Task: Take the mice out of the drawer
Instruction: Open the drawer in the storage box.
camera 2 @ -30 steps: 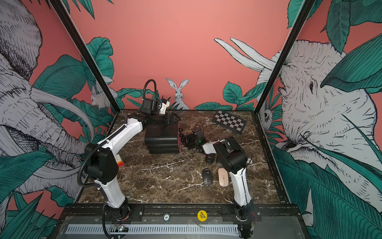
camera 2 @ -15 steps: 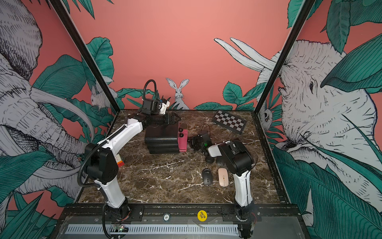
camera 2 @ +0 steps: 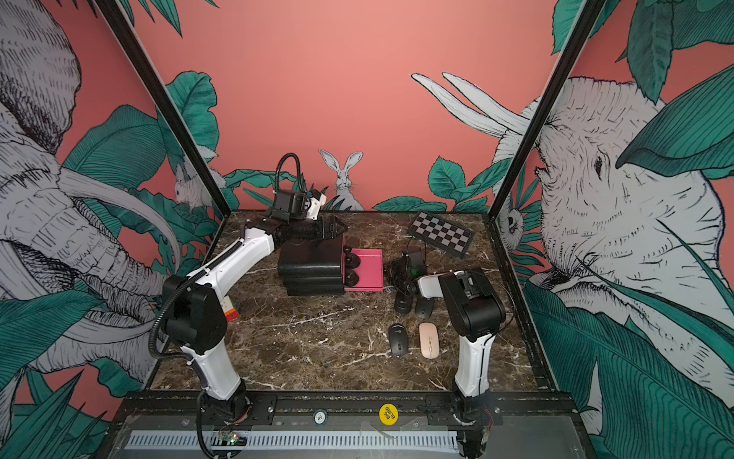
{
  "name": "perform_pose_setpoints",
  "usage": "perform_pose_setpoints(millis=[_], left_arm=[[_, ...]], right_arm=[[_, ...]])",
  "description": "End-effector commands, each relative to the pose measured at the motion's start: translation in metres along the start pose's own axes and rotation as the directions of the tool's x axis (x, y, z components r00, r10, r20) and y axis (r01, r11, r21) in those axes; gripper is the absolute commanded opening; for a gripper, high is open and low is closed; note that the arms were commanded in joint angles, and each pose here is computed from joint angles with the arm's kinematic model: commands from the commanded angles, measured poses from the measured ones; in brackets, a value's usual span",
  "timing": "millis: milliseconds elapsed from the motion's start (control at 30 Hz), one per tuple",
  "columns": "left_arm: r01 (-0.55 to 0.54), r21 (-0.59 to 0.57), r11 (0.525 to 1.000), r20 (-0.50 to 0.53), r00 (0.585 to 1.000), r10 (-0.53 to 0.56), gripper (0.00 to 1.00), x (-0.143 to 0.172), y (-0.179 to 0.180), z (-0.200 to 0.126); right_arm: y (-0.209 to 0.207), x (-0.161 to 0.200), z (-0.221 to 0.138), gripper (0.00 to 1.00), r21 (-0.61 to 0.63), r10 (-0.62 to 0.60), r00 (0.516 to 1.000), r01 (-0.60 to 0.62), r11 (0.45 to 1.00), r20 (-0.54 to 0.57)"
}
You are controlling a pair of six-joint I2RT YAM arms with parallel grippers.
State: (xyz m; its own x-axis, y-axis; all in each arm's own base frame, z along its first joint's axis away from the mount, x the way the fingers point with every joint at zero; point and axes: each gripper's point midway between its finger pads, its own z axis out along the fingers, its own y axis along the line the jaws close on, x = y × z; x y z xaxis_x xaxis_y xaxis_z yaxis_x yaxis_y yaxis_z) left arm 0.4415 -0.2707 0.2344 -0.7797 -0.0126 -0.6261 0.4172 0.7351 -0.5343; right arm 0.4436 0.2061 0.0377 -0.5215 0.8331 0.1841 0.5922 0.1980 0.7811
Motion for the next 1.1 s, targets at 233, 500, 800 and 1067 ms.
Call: perform_pose_setpoints(millis=[233,500,800,1067], left_arm=[[0.092,-0.088,0.992,-0.156,0.982,-0.105,0.94,0.051,0.026,0.009],[0.088,-0.084,0.993,-0.154,0.983,-0.1,0.94,0.05,0.025,0.009],[0.084,-0.084,0.993,-0.156,0.983,-0.096,0.94,0.05,0.025,0.009],[0.076,-0.087,0.993,-0.16,0.983,-0.089,0.94,0.051,0.025,0.008]], right_arm=[[-0.007,-0.02,0.005,0.27,0.102,-0.089,0.996,0.088,0.991,0.009],[-0.007,-0.029,-0.005,0.49,0.119,-0.087,0.994,0.08,0.99,0.059],[0.034,-0.03,-0.039,0.62,0.198,-0.472,0.881,0.463,0.864,-0.001],[0.066,0.021,-0.076,0.69,0.055,-0.86,0.454,0.889,0.455,-0.232]])
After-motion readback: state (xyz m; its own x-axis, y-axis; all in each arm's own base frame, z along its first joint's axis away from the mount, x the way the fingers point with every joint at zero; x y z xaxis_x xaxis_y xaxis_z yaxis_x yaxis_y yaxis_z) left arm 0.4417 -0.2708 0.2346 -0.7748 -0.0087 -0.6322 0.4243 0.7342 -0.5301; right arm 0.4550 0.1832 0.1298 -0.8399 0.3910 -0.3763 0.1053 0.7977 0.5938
